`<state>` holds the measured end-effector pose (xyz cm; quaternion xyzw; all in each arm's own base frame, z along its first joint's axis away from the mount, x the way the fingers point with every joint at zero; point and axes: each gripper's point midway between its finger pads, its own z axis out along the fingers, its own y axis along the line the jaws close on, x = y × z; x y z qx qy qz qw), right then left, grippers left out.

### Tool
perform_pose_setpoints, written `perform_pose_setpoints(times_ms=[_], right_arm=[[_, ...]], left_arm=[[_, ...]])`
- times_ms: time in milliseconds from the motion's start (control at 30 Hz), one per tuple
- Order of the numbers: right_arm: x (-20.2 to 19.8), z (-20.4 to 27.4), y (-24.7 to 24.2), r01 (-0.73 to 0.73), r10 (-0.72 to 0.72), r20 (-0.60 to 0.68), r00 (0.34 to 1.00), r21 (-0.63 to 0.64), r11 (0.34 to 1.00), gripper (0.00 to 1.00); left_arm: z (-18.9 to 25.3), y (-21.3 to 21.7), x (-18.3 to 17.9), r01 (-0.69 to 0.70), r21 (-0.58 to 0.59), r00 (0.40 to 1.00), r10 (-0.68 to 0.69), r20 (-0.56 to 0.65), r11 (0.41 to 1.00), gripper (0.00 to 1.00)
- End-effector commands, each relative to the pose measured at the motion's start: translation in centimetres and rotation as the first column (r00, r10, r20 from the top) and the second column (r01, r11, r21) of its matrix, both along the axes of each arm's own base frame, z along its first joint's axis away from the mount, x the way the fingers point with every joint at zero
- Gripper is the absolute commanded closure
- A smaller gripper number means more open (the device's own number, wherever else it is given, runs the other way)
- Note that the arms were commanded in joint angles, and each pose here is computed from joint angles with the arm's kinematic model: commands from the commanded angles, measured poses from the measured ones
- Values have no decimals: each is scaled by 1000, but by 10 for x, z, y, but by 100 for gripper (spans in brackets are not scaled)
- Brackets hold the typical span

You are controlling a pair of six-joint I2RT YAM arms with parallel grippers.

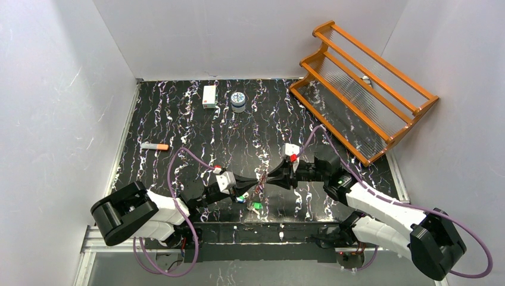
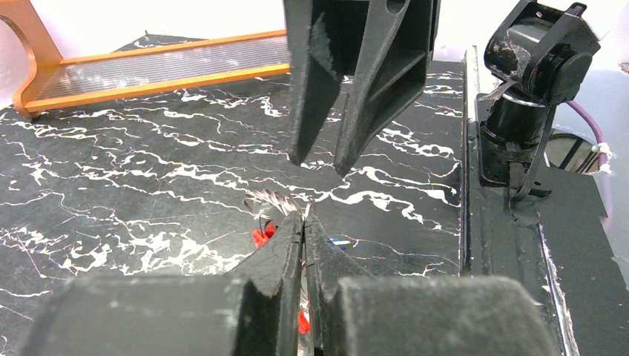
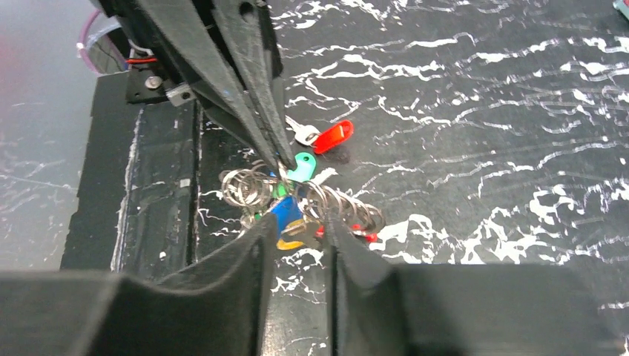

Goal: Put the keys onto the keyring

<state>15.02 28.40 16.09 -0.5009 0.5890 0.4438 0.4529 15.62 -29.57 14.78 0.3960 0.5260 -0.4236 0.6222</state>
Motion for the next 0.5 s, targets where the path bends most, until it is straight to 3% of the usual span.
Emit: perform_pose_setpoints(times_ms=[0, 167, 467], right_arm=[[-15, 19, 8, -137, 130, 90, 987, 70, 988, 69], [-24, 20, 14, -212, 204, 82, 976, 99, 972, 71], [-14, 19, 24, -211, 206, 60, 977, 106, 972, 66]], left_arm=[[42, 1, -1, 8, -126, 995, 5, 102, 992, 100], [42, 0, -2, 15, -124, 995, -3, 104, 992, 100], [44, -1, -4, 26, -127, 994, -12, 108, 992, 100]])
